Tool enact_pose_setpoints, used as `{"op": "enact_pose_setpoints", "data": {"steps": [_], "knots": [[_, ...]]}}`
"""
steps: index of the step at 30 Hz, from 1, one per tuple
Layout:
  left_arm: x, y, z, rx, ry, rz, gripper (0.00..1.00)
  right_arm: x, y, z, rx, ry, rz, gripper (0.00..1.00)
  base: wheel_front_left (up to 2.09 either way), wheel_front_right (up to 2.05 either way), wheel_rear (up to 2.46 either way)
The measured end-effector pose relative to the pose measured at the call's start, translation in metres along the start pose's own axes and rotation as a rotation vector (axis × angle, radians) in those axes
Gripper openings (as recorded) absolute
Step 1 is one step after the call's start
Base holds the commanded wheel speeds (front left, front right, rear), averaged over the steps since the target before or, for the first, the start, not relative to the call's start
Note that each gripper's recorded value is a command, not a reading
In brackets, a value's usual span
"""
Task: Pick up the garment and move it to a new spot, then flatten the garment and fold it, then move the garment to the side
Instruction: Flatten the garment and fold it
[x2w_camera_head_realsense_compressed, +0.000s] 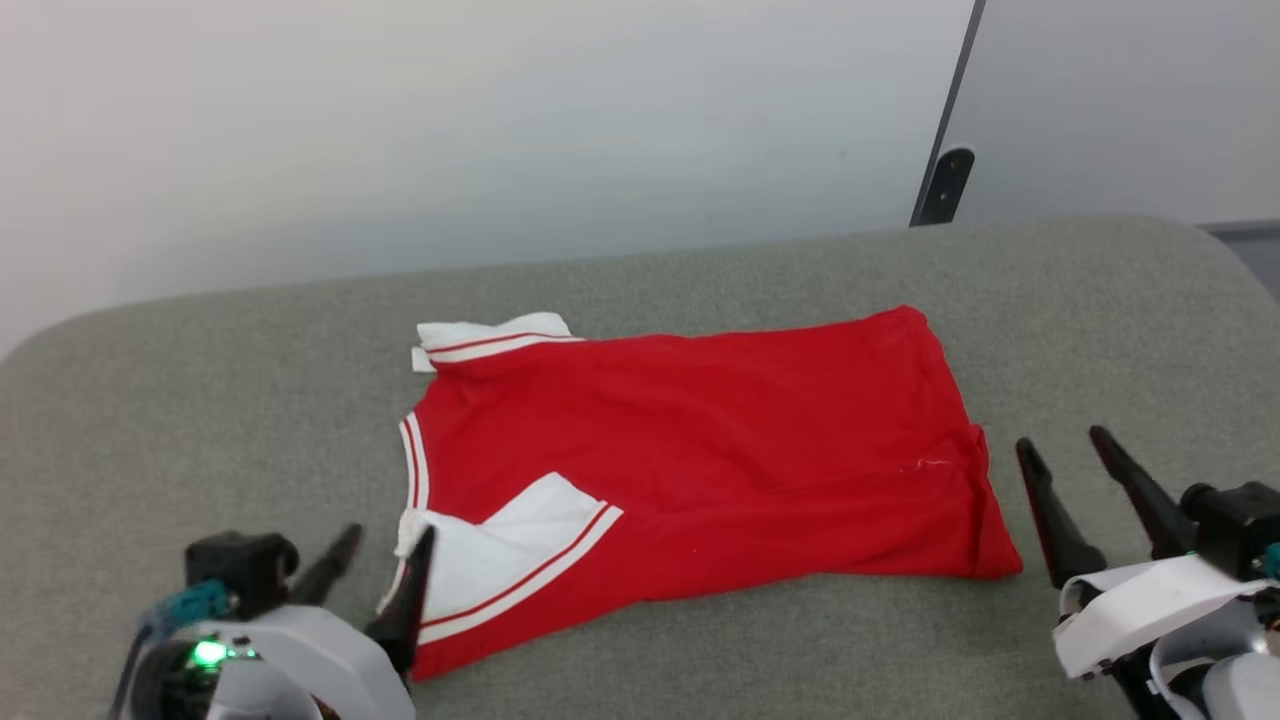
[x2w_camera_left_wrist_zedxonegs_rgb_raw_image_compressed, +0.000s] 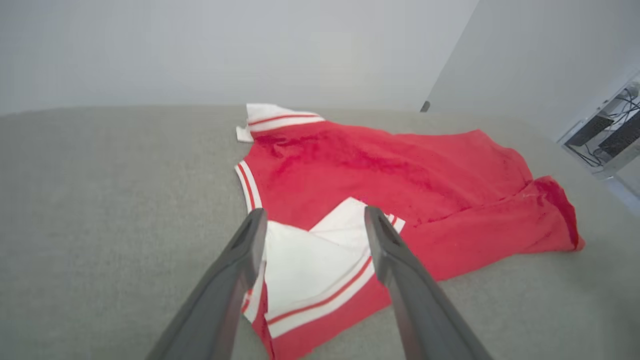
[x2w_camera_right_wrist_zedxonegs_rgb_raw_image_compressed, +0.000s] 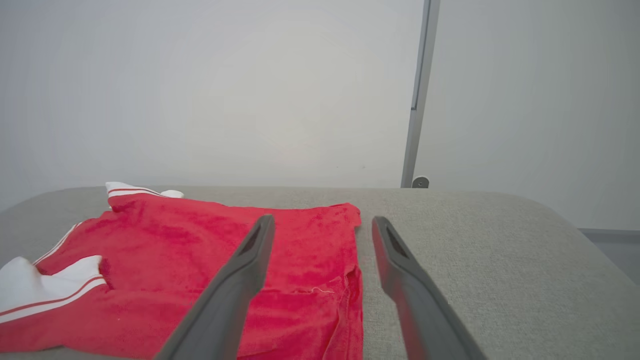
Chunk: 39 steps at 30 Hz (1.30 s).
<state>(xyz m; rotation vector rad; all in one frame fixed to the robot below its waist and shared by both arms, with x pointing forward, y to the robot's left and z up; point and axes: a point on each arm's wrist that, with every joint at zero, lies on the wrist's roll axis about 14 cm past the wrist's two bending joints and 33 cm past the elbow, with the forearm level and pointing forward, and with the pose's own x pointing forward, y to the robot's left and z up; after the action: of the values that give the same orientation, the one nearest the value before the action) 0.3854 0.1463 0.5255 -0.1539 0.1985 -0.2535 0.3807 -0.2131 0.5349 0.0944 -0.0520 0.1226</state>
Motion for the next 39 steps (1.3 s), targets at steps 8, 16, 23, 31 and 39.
{"op": "enact_pose_setpoints", "data": {"steps": [8, 16, 23, 31, 39], "knots": [[0.024, 0.008, -0.039, -0.098, 0.352, -0.062, 1.0, 0.014, -0.015, -0.002, -0.017, 0.042, -0.027, 1.0, 0.0, 0.0, 0.0], [0.044, 0.024, -0.072, -0.1, 0.698, -0.047, 1.0, 0.029, -0.025, -0.008, -0.029, 0.059, -0.042, 1.0, 0.0, 0.0, 0.0], [0.046, 0.027, -0.099, -0.071, 0.907, -0.037, 1.0, 0.028, -0.033, -0.022, -0.014, 0.092, -0.075, 1.0, 0.0, 0.0, 0.0], [0.045, 0.044, -0.128, -0.008, 1.074, 0.02, 1.0, 0.035, -0.035, -0.025, 0.002, 0.095, -0.083, 1.0, 0.0, 0.0, 0.0], [0.05, 0.04, -0.142, -0.051, 1.162, 0.03, 0.0, 0.035, -0.031, -0.05, 0.019, 0.247, -0.066, 1.0, 0.0, 0.0, 0.0]]}}
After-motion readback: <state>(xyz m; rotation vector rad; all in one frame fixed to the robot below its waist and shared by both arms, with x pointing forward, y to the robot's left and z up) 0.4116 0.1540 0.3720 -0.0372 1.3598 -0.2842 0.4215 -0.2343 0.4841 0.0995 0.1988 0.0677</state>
